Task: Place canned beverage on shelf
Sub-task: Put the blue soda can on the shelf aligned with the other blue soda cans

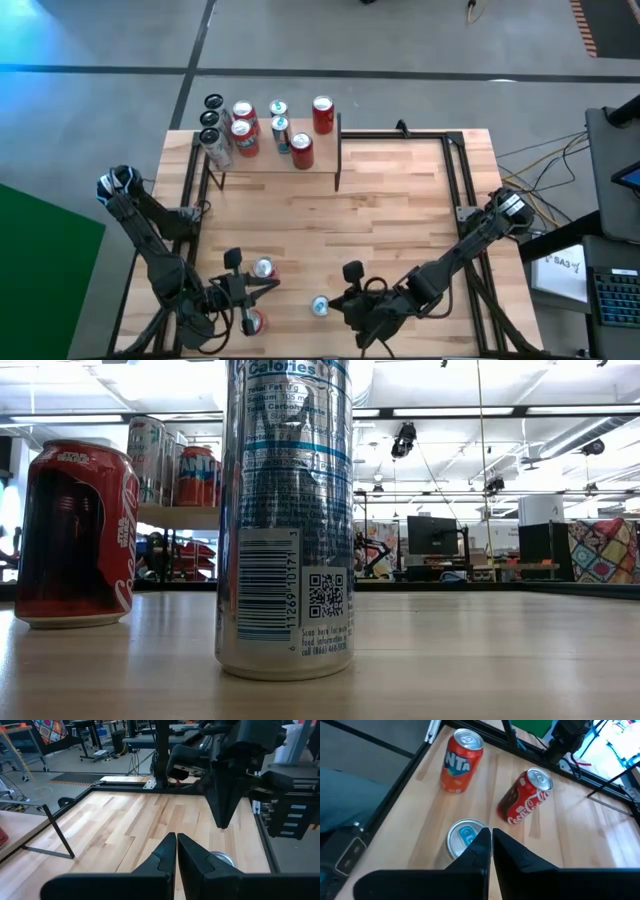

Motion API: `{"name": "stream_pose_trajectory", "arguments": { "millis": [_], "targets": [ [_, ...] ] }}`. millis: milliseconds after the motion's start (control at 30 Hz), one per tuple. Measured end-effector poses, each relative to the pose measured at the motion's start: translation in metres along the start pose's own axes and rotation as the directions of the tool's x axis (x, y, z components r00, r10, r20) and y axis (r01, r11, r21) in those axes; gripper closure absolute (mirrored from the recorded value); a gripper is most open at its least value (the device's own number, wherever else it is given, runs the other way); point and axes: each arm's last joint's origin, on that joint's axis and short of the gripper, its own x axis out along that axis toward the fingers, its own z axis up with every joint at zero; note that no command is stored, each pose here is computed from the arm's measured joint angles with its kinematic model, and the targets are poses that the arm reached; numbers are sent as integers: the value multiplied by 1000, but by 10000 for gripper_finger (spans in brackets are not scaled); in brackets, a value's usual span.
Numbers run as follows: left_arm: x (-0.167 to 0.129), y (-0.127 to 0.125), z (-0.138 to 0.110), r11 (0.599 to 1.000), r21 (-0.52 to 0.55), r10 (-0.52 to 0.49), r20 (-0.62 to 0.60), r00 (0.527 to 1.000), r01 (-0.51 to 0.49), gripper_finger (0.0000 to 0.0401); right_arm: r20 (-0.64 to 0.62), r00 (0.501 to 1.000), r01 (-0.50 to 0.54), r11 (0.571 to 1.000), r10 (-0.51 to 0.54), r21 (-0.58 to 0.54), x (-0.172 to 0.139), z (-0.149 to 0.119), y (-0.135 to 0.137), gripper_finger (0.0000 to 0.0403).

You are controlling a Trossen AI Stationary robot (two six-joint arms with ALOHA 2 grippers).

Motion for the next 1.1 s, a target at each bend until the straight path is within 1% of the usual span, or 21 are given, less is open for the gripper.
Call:
{"name": "stream_pose_trajectory", "arguments": {
  "millis": [67, 133, 233, 367, 600, 667, 733, 833, 933, 1100],
  "targets": [
    [0, 0, 0, 1000, -5, -1, 1, 1000, 1, 401, 0, 1000, -2, 1000, 2, 1, 0, 0, 0, 392],
    [0, 0, 0, 1000, -8, -2, 3, 1000, 2, 401, 0, 1000, -16, 1000, 16, 25, 0, 0, 1, 384],
    [0, 0, 1, 1000, -13, 8, 12, 1000, -8, 401, -2, 998, -58, 997, 58, 46, 0, 0, 2, 351],
    [0, 0, 1, 1000, -13, 10, 13, 1000, -10, 401, -2, 998, -61, 997, 62, 51, 0, 0, 2, 274],
    [0, 0, 1, 1000, -16, 10, 14, 1000, -10, 401, -6, 998, -59, 991, 60, 122, 1, -1, 1, 108],
    [-1, 0, 1, 1000, -16, 10, 14, 1000, -10, 401, -14, 998, -55, 989, 57, 136, 5, -3, 2, 69],
    [-1, 0, 1, 1000, -16, 10, 14, 1000, -10, 401, -33, 998, -48, 991, 53, 129, 12, -7, 3, 40],
    [-1, 0, 1, 1000, -17, 10, 15, 1000, -10, 401, -66, 997, -35, 992, 43, 118, 26, -15, 5, 22],
    [-1, -1, 1, 1000, -19, 9, 15, 1000, -9, 401, -87, 996, -18, 992, 29, 123, 40, -22, 5, 20],
    [0, -2, 0, 1000, -15, 10, 14, 1000, -9, 401, -107, 994, 7, 989, 8, 145, 49, -27, 0, 19]
  ]
}}
